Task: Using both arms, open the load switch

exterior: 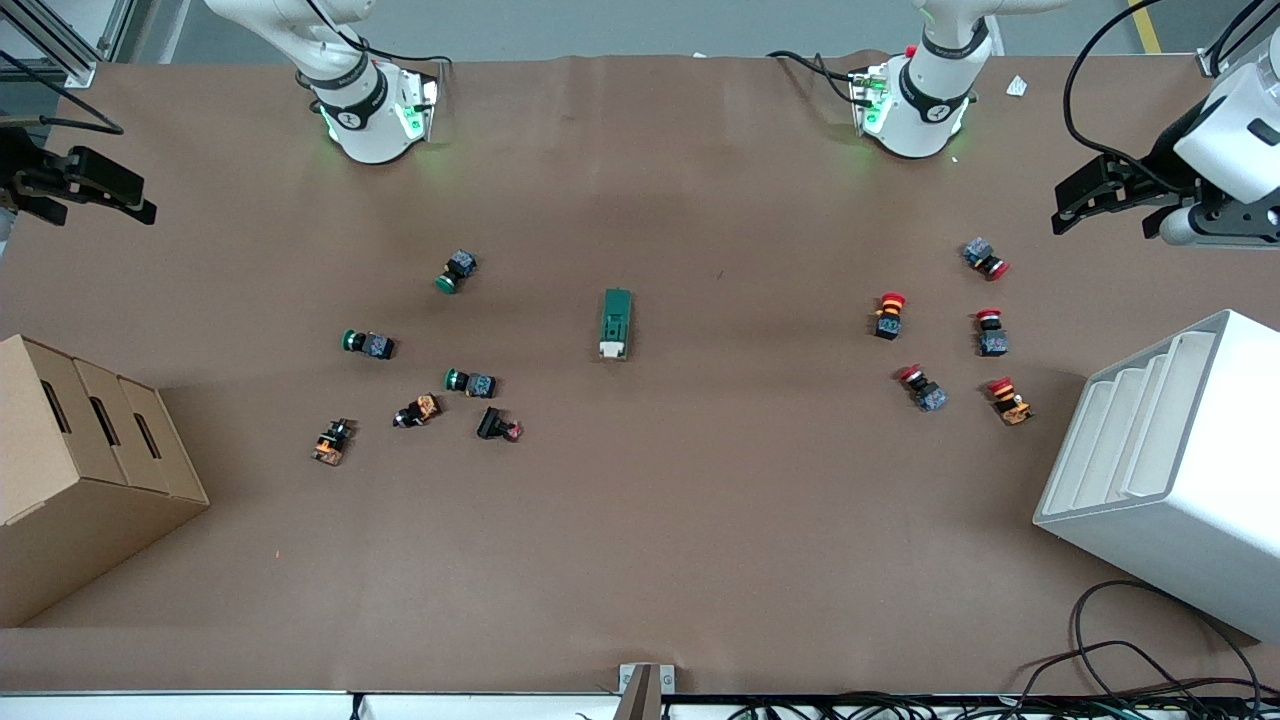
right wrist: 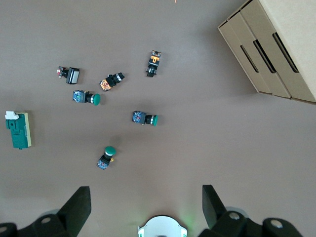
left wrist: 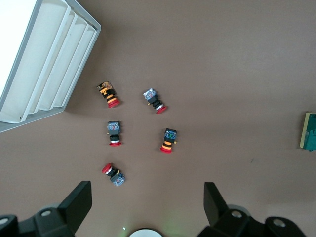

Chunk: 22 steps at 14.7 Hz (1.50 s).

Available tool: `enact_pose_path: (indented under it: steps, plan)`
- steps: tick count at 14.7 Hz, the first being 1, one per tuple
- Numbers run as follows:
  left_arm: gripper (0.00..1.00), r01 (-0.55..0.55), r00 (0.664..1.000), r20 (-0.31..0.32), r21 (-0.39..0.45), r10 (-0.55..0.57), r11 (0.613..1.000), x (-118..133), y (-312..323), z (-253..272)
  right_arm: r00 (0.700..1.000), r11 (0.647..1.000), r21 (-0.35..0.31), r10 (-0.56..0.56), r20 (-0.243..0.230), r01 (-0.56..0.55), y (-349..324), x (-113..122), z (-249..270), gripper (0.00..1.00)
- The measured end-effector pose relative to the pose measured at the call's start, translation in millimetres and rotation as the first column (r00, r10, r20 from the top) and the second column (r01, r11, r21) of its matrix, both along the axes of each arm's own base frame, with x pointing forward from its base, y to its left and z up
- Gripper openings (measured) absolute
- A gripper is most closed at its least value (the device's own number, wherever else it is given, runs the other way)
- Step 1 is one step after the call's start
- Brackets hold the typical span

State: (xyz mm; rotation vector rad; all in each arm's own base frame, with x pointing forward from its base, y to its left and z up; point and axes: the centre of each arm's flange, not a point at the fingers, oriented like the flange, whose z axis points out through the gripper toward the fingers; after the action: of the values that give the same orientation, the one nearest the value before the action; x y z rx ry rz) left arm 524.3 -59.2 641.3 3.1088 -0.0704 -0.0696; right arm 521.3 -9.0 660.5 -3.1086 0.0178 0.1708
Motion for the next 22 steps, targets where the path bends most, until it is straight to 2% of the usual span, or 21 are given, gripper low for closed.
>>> enact_pose_path:
  steps: [9, 13, 17, 20, 22]
  plan:
    - [1.0, 0.014, 1.0, -0.008, 0.001, -0.014, 1.0, 3, -14, -5, 1.0, 1.0, 0.0, -0.01, 0.0, 0.01, -5, 0, 0, 1.0]
    - [1.0, -0.043, 0.999, -0.022, 0.013, 0.043, 0.999, -4, -113, -24, 1.0, 1.0, 0.0, -0.015, 0.0, 0.015, -8, 0, 0, 1.0]
    - [1.0, -0.14, 0.99, -0.002, -0.009, 0.14, 0.99, -23, -212, -50, 1.0, 1.0, 0.0, -0.016, 0.0, 0.016, -8, 0, 0, 1.0]
    - [1.0, -0.228, 0.973, 0.015, -0.049, 0.229, 0.972, -45, -275, -79, 1.0, 1.0, 0.0, -0.023, -0.001, 0.023, -12, 0, 0, 1.0]
    - [1.0, -0.309, 0.951, 0.023, -0.045, 0.31, 0.95, -65, -315, -100, 0.999, 0.999, 0.0, -0.035, 0.001, 0.035, -18, 0, 0, 1.0]
